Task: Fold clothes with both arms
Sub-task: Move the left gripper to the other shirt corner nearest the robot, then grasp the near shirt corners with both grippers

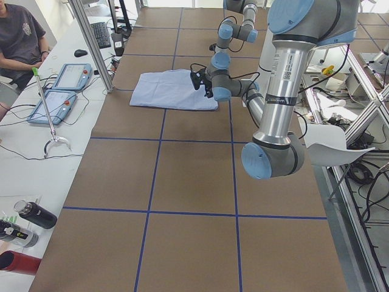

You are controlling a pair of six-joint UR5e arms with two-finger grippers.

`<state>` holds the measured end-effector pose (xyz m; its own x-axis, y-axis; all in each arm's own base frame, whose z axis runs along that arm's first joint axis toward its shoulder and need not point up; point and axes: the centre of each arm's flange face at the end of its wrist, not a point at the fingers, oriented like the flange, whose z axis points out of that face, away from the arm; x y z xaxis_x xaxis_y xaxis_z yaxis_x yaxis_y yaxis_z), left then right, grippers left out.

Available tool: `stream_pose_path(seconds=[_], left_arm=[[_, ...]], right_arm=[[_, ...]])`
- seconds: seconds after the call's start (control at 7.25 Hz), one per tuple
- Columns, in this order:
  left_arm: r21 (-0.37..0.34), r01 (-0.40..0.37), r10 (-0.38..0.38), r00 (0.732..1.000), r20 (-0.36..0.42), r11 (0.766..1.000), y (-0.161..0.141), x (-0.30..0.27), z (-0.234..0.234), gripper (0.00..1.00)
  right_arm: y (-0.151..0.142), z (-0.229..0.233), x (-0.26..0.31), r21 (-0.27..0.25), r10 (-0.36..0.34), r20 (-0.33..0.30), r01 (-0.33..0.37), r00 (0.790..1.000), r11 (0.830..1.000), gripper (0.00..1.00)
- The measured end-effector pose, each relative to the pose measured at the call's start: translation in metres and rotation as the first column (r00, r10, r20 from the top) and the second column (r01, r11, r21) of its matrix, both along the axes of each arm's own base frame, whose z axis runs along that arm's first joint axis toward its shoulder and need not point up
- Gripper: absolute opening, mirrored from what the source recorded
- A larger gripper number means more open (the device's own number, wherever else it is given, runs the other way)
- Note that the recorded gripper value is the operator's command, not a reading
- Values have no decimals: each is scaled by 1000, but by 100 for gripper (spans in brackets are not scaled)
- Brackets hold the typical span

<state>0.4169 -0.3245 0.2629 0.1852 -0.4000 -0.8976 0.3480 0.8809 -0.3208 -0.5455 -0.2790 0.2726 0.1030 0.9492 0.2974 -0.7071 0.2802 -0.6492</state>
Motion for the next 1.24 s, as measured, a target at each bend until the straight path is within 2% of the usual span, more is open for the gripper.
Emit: stream_pose_path(seconds=[0.28,0.69,0.83,0.97,1.1,1.24], left_arm=[[-51,6,-4,999,44,999,24,55,20,96],[-64,20,-13,994,105,998,25,103,43,78],[-68,12,-4,993,120,998,29,113,50,68],[-72,10,-1,992,124,997,31,118,52,50],[-77,12,-2,992,124,997,32,120,52,14],[-81,11,-1,992,124,997,34,121,53,0]], right_arm=[[1,-1,1,1,-1,3,1,1000,1000,0],[2,-6,4,4,-2,14,2,1000,1000,0],[2,-8,6,5,-1,17,1,1000,1000,0],[2,-10,7,6,-1,21,1,1000,1000,0],[3,-11,7,6,-1,23,1,1000,1000,0],[3,-12,8,7,-1,24,1,1000,1000,0]])
